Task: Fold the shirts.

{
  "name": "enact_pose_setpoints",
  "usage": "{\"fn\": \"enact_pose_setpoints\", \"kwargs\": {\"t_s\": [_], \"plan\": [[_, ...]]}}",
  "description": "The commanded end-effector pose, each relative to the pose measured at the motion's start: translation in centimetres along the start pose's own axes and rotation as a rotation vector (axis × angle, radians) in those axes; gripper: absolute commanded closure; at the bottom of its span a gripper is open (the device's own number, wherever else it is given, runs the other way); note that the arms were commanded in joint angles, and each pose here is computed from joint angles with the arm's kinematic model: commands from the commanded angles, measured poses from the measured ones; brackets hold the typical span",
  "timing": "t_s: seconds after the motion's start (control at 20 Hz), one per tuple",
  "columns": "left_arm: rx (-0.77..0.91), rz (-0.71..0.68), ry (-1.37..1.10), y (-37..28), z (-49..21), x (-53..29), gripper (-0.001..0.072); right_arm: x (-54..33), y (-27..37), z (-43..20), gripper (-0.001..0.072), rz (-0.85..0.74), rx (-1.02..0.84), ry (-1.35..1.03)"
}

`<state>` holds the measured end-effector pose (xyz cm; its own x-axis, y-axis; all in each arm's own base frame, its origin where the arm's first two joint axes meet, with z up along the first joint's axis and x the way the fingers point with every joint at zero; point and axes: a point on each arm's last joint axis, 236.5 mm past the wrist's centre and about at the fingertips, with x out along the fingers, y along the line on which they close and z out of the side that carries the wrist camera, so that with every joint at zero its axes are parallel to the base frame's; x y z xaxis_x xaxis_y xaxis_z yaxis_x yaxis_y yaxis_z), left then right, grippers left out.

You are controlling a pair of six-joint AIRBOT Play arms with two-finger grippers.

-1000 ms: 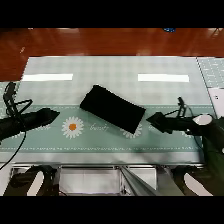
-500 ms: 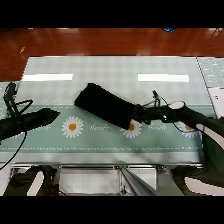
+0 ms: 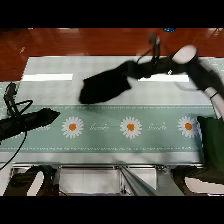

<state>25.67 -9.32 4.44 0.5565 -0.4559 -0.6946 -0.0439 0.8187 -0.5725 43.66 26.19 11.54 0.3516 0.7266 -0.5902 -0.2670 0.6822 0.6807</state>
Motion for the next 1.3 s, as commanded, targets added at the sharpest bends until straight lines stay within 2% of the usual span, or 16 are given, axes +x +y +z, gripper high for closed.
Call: {"fn": "enact_pose_setpoints", "kwargs": {"t_s": [0.0,0.2,0.5,0.7,0.9,1.05,1.25], "plan": [[0.001,0.001,-0.002,0.0,0.0,0.0,0.0679,-7.5,0.9,5.9,0.0690,-0.093,-0.074,-0.099],[0.000,0.001,0.000,0.0,0.0,0.0,0.0678,-18.1,-2.4,10.4,0.0690,-0.173,-0.002,-0.237],[0.000,0.002,-0.020,0.1,0.4,0.0,0.0678,-33.1,-8.7,9.0,0.0690,-0.325,0.196,-0.397],[0.000,0.003,-0.034,0.1,0.8,0.0,0.0678,-40.2,-12.3,3.9,0.0691,-0.456,0.356,-0.413],[0.000,0.006,-0.079,0.2,1.8,0.0,0.0678,-45.0,-15.0,-2.5,0.0691,-0.654,0.520,-0.374],[0.000,0.011,-0.141,0.3,3.3,-0.2,0.0678,-47.1,-15.5,-5.8,0.0691,-0.729,0.623,-0.423],[0.001,0.017,-0.225,0.4,5.2,-0.6,0.0678,-48.4,-18.0,-14.5,0.0691,-0.897,0.877,-0.399]]}}
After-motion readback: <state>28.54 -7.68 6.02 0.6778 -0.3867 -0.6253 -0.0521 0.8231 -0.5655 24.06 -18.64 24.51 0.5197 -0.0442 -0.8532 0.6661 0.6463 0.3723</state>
